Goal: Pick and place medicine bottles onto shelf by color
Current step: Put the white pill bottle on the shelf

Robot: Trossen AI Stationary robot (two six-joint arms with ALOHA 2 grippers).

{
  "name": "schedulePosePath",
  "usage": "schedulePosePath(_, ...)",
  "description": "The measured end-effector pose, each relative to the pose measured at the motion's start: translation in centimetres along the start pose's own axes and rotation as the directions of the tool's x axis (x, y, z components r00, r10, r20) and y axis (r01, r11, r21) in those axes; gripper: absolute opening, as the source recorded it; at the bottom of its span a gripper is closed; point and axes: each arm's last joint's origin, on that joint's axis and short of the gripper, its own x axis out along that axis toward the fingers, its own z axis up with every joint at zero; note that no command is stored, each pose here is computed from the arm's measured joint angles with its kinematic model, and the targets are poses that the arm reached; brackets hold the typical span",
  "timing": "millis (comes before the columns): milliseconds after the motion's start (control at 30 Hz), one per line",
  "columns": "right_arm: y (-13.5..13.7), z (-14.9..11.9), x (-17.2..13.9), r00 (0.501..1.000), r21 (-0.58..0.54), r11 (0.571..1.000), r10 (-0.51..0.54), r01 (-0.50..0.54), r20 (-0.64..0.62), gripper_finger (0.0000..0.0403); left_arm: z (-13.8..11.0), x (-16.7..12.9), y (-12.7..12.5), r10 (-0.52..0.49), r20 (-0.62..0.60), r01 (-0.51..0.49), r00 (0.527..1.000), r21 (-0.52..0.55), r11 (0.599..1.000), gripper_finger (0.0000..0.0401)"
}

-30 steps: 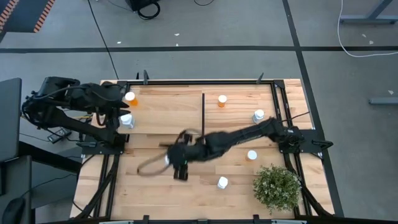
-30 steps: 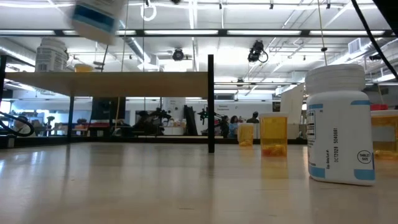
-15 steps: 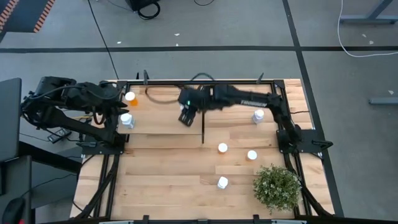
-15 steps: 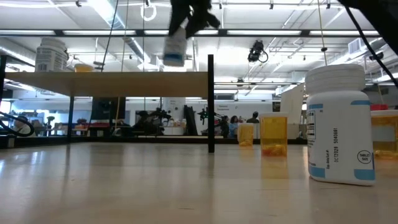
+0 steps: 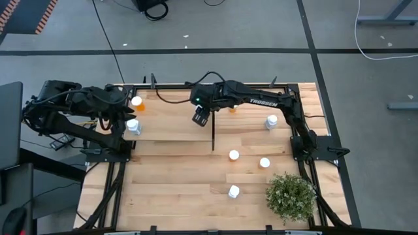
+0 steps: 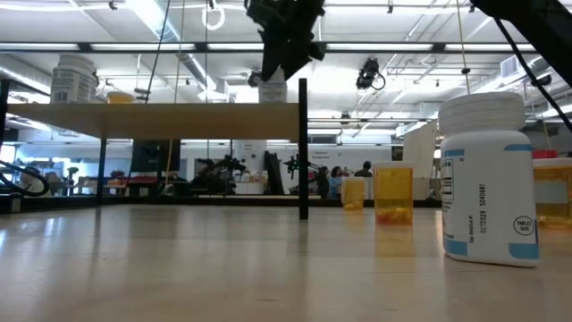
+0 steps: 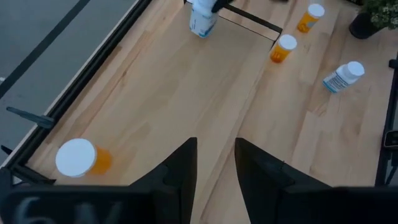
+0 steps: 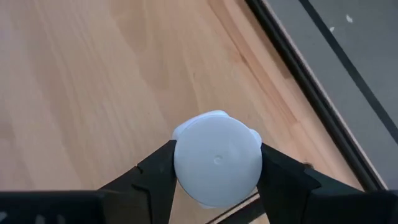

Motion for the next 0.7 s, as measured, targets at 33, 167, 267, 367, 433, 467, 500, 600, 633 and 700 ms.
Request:
schedulePosePath(33, 0.1, -0.2, 0.3, 1.000, 0.000, 1.000, -0.006, 0.006, -0.011, 0.0198, 0.0, 0.0, 0.0, 0.003, 0.001, -0.003, 1.000, -0.001, 1.000, 0.0116)
schedulePosePath(167, 0.4, -0.1, 1.3, 1.000, 0.016, 1.000, -0.006, 0.006, 0.027, 0.0198, 0.0, 0.0, 0.0, 0.011, 0.006, -0.011, 1.000, -0.002, 1.000, 0.0116)
schedulePosePath(267, 0.4, -0.1, 1.4, 0.999, 0.032, 0.999, -0.004, 0.003, 0.034, 0.0198, 0.0, 0.0, 0.0, 0.014, 0.007, -0.014, 1.000, -0.008, 1.000, 0.0116)
schedulePosePath(367, 0.4, 0.0, 1.4, 0.999, 0.040, 0.999, -0.012, 0.010, 0.041, 0.0200, 0.0, 0.0, 0.0, 0.014, 0.007, -0.014, 1.000, -0.026, 1.000, 0.0114)
schedulePosePath(433, 0.2, -0.1, 1.3, 0.999, 0.039, 0.999, -0.023, 0.022, 0.032, 0.0207, 0.0, 0.0, 0.0, 0.014, 0.007, -0.014, 1.000, -0.027, 1.000, 0.0113)
schedulePosePath(467, 0.1, -0.2, 1.2, 0.999, 0.036, 0.999, -0.027, 0.027, 0.023, 0.0213, 0.0, 0.0, 0.0, 0.014, 0.007, -0.014, 1.000, -0.027, 1.000, 0.0113)
schedulePosePath(500, 0.1, -0.3, 1.2, 0.999, 0.035, 0.999, -0.030, 0.029, 0.017, 0.0220, 0.0, 0.0, 0.0, 0.014, 0.007, -0.014, 1.000, -0.029, 0.999, 0.0113)
schedulePosePath(600, 0.0, -0.5, 1.3, 0.998, 0.033, 0.998, -0.055, 0.055, 0.000, 0.0243, 0.0, 0.0, 0.0, 0.014, 0.007, -0.013, 1.000, -0.034, 0.999, 0.0117)
schedulePosePath(633, -0.1, -0.5, 1.3, 0.998, 0.038, 0.997, -0.063, 0.063, -0.001, 0.0251, 0.0, 0.0, 0.0, 0.014, 0.007, -0.014, 1.000, -0.035, 0.999, 0.0118)
schedulePosePath(700, -0.1, -0.5, 1.3, 0.997, 0.051, 0.996, -0.072, 0.072, 0.003, 0.0265, 0.0, 0.0, 0.0, 0.014, 0.007, -0.013, 1.000, -0.036, 0.999, 0.0121)
